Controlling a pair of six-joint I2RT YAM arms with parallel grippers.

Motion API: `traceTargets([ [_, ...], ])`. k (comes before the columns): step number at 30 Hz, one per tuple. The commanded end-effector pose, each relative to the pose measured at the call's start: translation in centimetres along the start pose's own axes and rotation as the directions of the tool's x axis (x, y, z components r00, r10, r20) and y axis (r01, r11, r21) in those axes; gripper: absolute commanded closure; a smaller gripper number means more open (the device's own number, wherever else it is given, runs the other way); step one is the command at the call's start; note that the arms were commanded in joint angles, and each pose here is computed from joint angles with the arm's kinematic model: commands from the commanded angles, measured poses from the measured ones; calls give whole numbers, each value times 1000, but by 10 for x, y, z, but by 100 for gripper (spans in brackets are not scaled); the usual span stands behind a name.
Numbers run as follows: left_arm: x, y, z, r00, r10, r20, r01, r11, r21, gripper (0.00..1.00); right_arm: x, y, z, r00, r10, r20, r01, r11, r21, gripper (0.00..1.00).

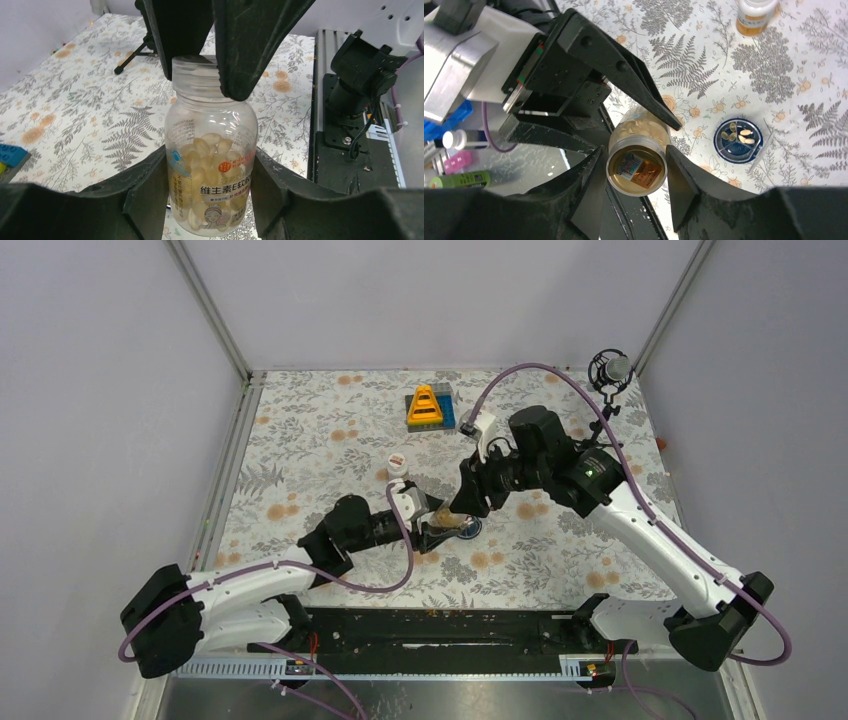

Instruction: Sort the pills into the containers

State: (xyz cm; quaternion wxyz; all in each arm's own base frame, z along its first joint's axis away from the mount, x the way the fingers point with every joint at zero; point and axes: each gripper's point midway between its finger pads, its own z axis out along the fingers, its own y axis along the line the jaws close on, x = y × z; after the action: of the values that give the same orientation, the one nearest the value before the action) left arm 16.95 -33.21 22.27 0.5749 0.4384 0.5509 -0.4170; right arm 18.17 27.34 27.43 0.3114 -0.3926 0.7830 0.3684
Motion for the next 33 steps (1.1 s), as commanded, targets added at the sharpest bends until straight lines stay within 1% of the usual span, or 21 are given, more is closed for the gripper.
traceTargets([
  [1, -45, 3, 9, 991, 47, 125, -47, 999, 0, 100, -8, -20, 15, 991, 125, 49, -130, 985, 109, 62],
  [4, -41, 3, 11, 992, 44, 115, -44, 999, 4, 100, -6, -26, 20, 982, 180, 47, -186, 970, 157, 62],
  [8, -36, 5, 11, 993, 46, 105, -46, 999, -3, 100, -3, -40, 23, 953, 296, 59, -301, 919, 254, 60],
  [11, -33, 7, 10, 992, 59, 110, -57, 998, -17, 100, -2, -43, 27, 924, 375, 74, -380, 880, 284, 59],
  [13, -32, 8, 10, 991, 63, 114, -61, 998, -23, 100, -3, -43, 27, 905, 415, 91, -423, 860, 287, 56],
  [14, -31, 8, 10, 992, 62, 114, -59, 998, -25, 100, -4, -43, 26, 898, 427, 102, -438, 850, 292, 54],
  [16, -29, 9, 9, 992, 58, 112, -55, 998, -28, 100, -8, -42, 22, 886, 443, 138, -464, 837, 290, 44],
  [17, -27, 8, 9, 992, 55, 111, -52, 998, -28, 100, -13, -40, 18, 882, 443, 158, -470, 838, 278, 38],
  [18, -26, 8, 9, 992, 53, 110, -50, 998, -28, 100, -18, -37, 15, 882, 436, 177, -470, 842, 267, 28],
  [19, -23, 8, 8, 993, 51, 106, -48, 998, -29, 100, -23, -35, 9, 883, 427, 195, -466, 847, 256, 24],
  [21, -20, 8, 8, 994, 44, 99, -41, 999, -33, 100, -33, -29, -2, 891, 393, 227, -442, 865, 238, 11],
  [23, -18, 8, 7, 994, 40, 100, -37, 999, -35, 100, -42, -21, -12, 912, 332, 241, -383, 899, 210, 5],
  [27, -21, 7, 6, 993, 38, 112, -35, 999, -30, 100, -46, -7, -27, 953, 201, 228, -244, 953, 178, 1],
  [30, -27, 3, 5, 991, 44, 124, -43, 999, -13, 100, -38, 6, -30, 982, 97, 159, -116, 986, 116, 0],
  [33, -30, -1, 4, 990, 49, 129, -51, 999, 14, 100, -26, 4, -33, 995, 22, 95, -34, 992, 125, 2],
])
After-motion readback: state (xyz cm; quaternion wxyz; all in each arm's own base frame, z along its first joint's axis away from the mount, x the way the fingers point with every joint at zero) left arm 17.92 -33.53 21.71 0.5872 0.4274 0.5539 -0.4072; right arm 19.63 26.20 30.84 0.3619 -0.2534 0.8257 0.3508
